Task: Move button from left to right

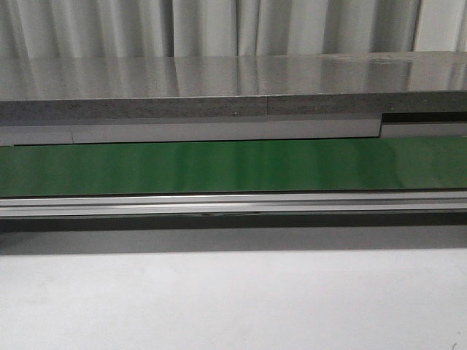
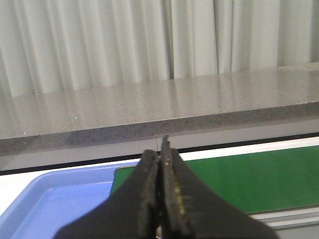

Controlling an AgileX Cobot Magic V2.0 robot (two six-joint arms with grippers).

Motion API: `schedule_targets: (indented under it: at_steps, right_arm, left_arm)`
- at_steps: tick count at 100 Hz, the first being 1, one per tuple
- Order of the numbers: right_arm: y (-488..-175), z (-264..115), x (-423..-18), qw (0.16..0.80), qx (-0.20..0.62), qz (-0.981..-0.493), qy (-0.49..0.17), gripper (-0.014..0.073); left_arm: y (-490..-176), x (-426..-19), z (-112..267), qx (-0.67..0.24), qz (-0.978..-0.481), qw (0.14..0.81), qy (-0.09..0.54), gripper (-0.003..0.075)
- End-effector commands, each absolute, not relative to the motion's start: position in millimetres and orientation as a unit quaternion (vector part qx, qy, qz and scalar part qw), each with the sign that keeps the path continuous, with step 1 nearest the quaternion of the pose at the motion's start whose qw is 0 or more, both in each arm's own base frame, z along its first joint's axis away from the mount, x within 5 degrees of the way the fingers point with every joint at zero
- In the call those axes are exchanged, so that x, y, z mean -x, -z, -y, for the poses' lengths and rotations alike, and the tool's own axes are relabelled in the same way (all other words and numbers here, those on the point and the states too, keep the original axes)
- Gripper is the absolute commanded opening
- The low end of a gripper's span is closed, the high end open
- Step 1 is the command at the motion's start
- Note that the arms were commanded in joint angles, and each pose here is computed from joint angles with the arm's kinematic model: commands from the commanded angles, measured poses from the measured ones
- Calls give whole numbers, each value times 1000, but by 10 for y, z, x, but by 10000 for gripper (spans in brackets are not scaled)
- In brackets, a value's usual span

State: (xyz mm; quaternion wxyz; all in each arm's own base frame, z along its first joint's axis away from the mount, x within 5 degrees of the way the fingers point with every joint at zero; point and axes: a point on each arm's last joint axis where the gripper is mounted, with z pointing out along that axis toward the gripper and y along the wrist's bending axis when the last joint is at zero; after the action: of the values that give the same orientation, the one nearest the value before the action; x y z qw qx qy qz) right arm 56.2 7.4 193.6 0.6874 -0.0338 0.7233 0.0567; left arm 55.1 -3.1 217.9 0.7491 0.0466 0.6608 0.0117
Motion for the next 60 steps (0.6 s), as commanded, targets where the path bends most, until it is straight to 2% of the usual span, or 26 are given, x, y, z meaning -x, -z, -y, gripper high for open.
schedule_targets:
  at_steps: [1, 60]
  right_arm:
    - [-2085, -67, -541, 729, 33, -681, -54, -67]
    - [-2085, -67, -541, 729, 33, -681, -54, -67]
  left_arm:
    - [-2120, -533, 34, -43, -633, 773, -6, -19]
    - [-2142, -529, 34, -43, -631, 775, -6, -19]
